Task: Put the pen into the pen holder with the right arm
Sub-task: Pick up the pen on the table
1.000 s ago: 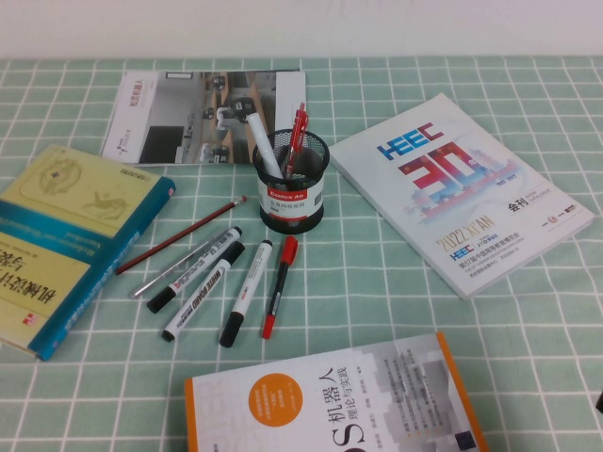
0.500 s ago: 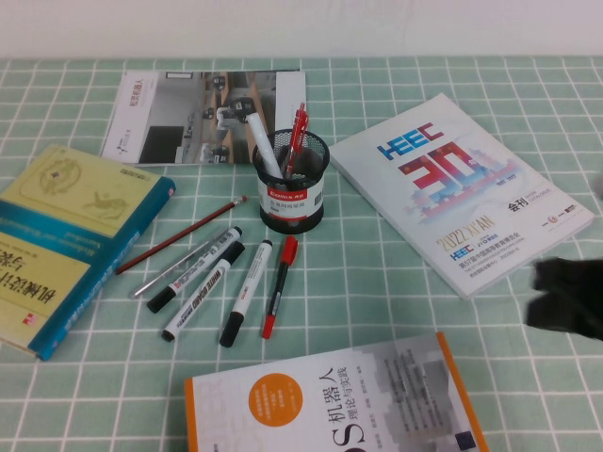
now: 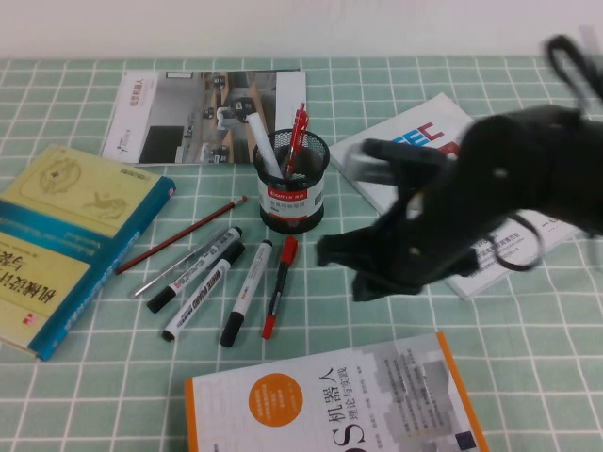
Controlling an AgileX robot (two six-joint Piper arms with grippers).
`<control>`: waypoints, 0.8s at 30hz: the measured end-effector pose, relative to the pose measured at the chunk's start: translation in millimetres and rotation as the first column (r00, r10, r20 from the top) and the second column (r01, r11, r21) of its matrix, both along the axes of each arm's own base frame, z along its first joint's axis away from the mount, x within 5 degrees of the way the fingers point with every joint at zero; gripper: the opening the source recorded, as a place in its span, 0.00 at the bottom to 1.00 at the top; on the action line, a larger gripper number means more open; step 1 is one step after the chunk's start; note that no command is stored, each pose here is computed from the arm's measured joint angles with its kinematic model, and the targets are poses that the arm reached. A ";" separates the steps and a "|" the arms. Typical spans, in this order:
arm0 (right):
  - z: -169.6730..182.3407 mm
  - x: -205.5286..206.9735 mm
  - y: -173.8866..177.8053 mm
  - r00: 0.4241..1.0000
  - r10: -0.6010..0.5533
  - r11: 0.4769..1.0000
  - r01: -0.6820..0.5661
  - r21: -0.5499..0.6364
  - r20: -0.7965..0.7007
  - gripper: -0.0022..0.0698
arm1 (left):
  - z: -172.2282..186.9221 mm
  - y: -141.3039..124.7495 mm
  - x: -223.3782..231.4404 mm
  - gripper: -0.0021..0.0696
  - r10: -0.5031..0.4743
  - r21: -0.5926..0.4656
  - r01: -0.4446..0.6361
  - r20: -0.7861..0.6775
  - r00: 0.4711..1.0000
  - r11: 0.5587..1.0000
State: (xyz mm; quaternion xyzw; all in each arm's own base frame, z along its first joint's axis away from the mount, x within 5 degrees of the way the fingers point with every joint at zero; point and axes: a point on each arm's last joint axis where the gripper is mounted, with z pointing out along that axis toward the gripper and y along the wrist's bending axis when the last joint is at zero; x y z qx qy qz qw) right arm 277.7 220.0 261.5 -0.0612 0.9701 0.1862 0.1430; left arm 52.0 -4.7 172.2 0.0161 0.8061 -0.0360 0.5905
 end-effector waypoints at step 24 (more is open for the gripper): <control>-55.8 91.3 106.9 0.995 -0.022 0.989 0.007 -0.146 -0.098 0.38 | 0.0 0.0 0.0 0.02 0.000 0.000 0.000 0.000 1.000 1.000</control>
